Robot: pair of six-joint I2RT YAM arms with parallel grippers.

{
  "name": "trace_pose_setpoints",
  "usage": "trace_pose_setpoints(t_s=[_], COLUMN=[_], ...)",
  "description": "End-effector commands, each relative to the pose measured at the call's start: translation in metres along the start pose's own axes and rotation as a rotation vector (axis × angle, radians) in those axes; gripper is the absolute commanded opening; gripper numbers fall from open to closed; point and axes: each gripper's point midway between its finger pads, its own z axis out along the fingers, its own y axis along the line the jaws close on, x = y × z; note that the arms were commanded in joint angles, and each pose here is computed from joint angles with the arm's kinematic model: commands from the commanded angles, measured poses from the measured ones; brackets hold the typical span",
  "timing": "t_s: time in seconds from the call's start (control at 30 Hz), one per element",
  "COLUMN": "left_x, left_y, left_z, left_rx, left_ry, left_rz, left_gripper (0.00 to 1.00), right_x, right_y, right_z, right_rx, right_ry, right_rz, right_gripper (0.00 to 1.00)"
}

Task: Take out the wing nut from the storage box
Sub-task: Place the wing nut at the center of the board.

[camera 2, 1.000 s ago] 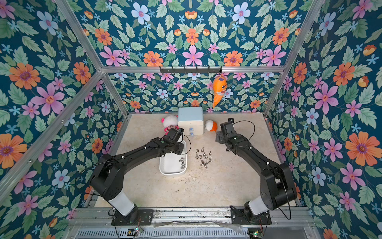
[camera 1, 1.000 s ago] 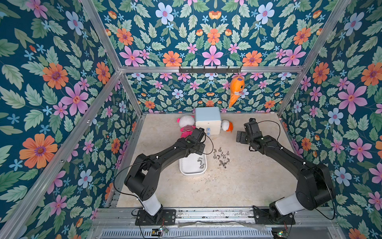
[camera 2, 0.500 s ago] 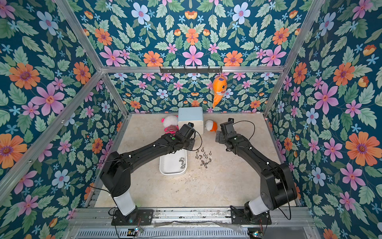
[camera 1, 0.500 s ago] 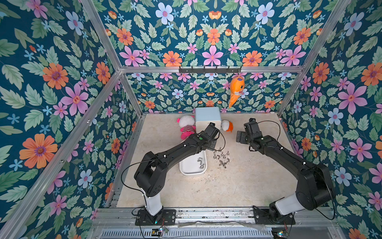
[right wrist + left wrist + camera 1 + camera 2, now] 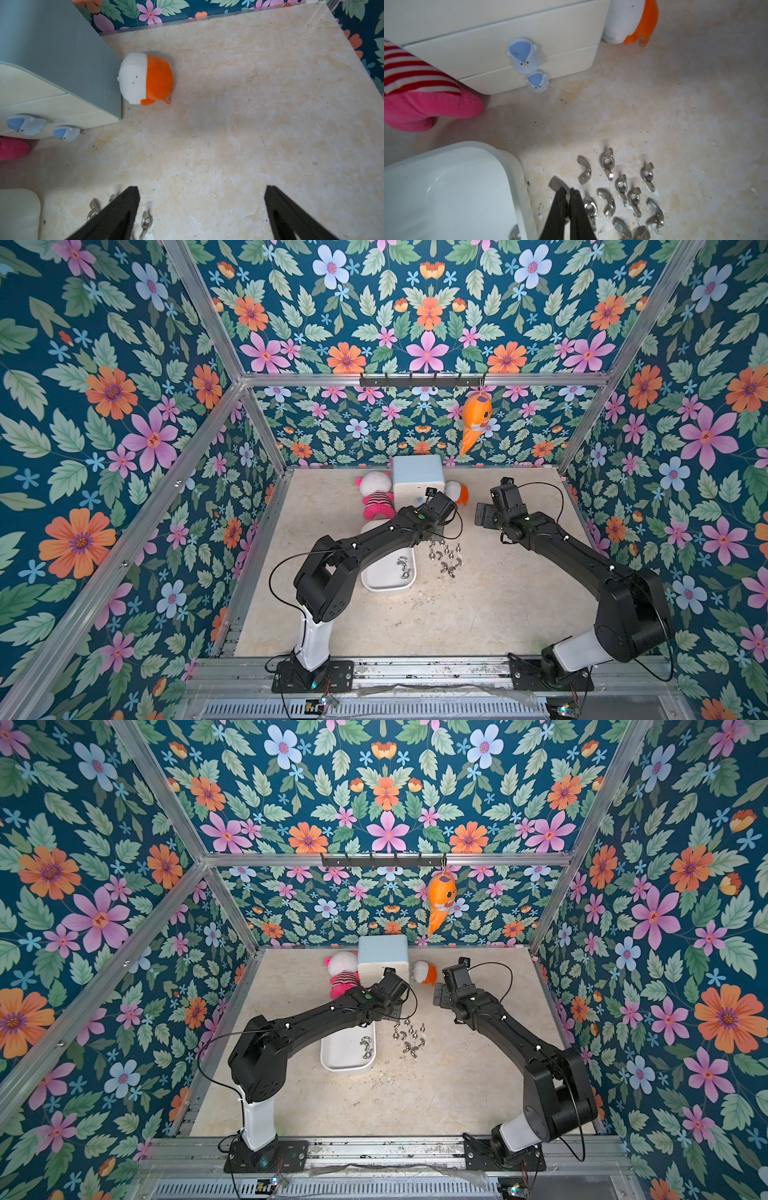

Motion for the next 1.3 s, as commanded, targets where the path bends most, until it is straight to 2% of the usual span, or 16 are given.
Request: trace_pose_setpoints(t_s=[0.0, 0.5, 1.27], left_x=[0.003, 0.027, 0.052], left_y=[0.007, 0.002, -0.014], left_z=[0.005, 0.033, 0.059], left_rx=[-0.051, -0.099, -0.040], left_ry=[0.002, 0.057, 0.108], left_rz=[-0.024, 0.013, -0.037], left_gripper=[0.05, 0.05, 0.05], right_x=[-0.004, -0.002, -0.001], right_y=[0.002, 0.001, 0.000], right_z=[-0.002, -0.001, -0.002], right_rx=[-0.009, -0.008, -0.001], right_ry=[-0.013, -0.009, -0.010], right_rz=[0.008, 0.004, 0.006], right_gripper=[0.99, 0.99, 0.99])
